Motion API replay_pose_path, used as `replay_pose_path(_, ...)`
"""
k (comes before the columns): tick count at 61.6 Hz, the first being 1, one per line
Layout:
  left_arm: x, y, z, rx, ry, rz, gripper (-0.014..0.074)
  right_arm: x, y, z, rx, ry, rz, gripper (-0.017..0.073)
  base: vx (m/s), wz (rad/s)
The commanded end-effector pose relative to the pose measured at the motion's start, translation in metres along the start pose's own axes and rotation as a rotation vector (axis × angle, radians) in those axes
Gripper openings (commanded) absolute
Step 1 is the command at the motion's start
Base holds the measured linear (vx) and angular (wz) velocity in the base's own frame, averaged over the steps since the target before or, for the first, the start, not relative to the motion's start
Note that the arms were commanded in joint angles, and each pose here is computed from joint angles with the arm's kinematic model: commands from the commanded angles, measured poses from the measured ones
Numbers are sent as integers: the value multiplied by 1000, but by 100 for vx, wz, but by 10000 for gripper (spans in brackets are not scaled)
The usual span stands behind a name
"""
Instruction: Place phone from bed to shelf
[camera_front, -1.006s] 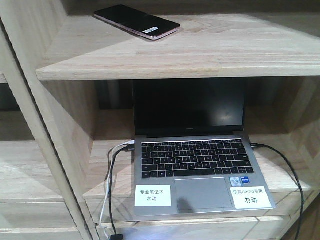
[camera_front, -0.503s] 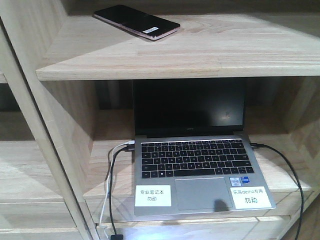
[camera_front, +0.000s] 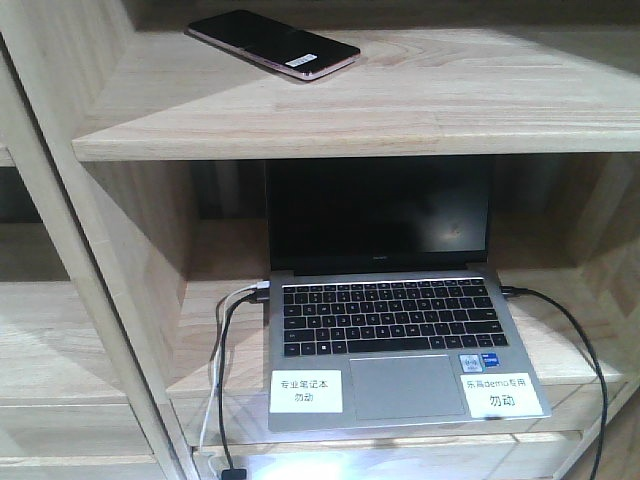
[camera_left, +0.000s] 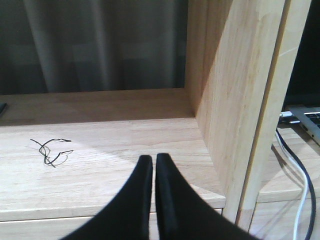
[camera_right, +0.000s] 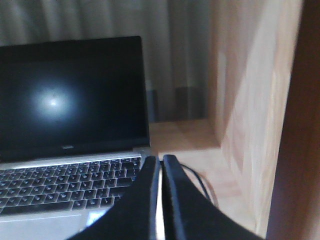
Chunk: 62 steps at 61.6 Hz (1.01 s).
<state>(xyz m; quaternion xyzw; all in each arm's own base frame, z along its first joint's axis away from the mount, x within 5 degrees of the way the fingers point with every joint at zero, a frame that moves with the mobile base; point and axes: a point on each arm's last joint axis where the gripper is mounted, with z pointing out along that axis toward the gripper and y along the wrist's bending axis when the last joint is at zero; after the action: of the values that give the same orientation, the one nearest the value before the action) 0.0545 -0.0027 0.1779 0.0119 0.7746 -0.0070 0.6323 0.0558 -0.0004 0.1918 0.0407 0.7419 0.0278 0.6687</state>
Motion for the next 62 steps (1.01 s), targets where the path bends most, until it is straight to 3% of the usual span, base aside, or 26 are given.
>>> replay_pose_path(1,-6,1,0,-5,-77,-10,1,-4,0,0,-13,-111,-10,-4,0,0)
replay_pose_path(62,-6,1,0,-5,-77,-10,1,-4,1,0,-27,-103,-44,-4,0,0)
